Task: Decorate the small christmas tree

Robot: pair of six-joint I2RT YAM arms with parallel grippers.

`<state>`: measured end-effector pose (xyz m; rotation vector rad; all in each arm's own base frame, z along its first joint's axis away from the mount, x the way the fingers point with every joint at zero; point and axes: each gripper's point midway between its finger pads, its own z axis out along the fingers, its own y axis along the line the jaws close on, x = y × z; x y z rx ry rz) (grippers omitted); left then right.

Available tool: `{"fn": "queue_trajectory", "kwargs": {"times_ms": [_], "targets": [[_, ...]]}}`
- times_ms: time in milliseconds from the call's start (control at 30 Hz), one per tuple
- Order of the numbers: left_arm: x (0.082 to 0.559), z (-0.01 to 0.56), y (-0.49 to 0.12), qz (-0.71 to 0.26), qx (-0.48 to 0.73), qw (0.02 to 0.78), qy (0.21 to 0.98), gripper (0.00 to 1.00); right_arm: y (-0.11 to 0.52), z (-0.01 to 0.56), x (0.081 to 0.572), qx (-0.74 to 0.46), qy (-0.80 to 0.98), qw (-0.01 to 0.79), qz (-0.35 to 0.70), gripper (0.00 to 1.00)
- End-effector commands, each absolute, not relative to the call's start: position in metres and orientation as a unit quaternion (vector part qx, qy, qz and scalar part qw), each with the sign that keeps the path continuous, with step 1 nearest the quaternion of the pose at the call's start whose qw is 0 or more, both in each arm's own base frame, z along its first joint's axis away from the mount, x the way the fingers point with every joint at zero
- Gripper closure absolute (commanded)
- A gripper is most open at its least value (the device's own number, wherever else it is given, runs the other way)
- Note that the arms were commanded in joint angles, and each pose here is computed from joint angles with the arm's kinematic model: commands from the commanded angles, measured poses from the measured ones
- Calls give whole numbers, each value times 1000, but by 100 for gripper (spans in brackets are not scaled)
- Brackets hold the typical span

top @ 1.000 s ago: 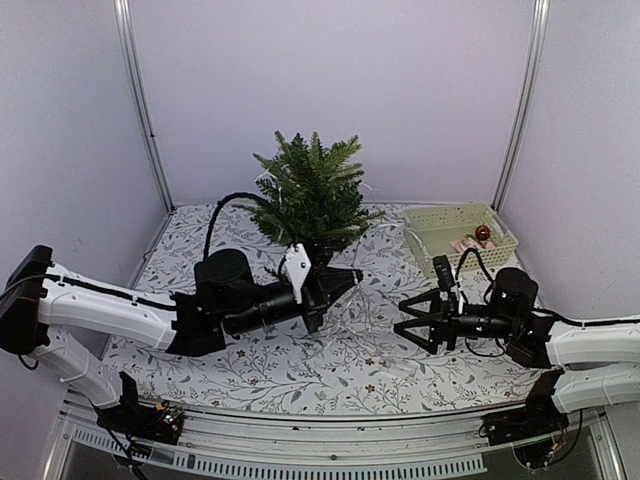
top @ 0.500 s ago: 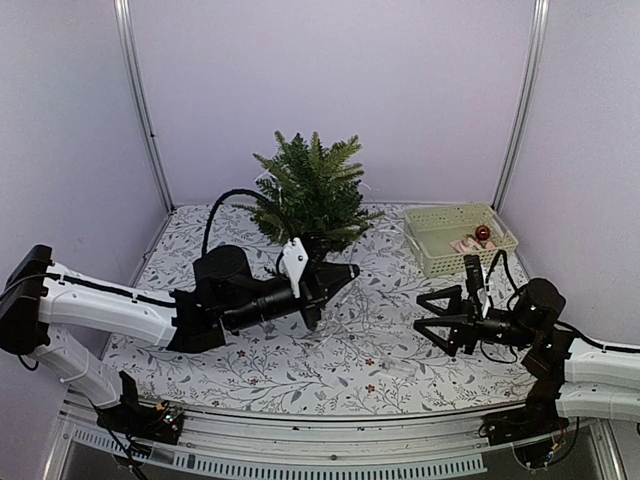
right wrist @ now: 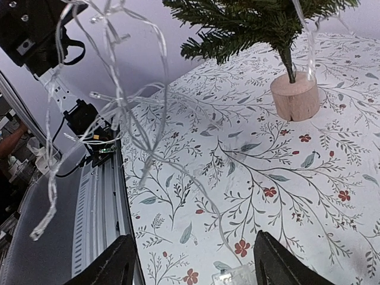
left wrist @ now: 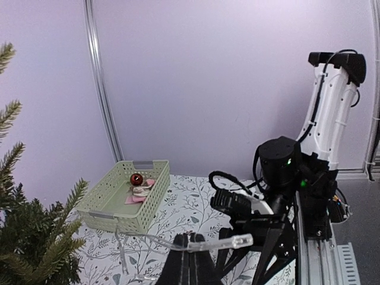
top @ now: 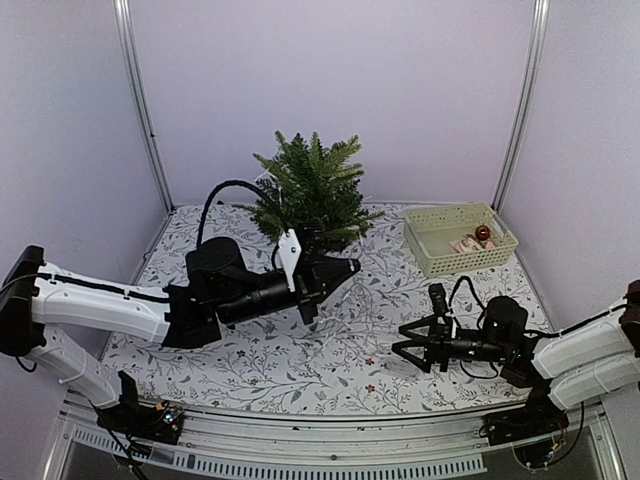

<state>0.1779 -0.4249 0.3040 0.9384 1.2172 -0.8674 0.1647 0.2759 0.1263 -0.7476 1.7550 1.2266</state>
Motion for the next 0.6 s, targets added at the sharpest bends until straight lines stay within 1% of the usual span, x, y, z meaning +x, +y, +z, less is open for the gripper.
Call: {"fn": "queue_trajectory", "kwargs": {"times_ms": [0,167,200,267,333,400,500,533,567], "targets": [[176,337,-420,-400,397,649,511,100,298,147,180,-311,661,467,498,29],[170,353,-415,-410,395,654,498,100,319,141,184,-324,649,460,511,29],[170,355,-414,-411,394,655,497,100,322,143,184,-327,643,460,518,30],[169,360,-411,-411,391,657,496,100,328,140,182,-331,641,452,525,37],[169,364,-408,-411,388,660,495,100,331,137,180,-334,641,446,527,50],[168,368,-406,-411,386,662,494,100,332,133,180,-334,646,442,525,68],[167,376,-402,-413,383,665,491,100,328,125,190,-319,673,442,501,92],[167,378,-400,-412,382,666,491,100,325,119,195,-309,690,438,486,97],[166,380,-399,-411,381,667,490,100,322,122,201,-297,696,449,475,100]]}}
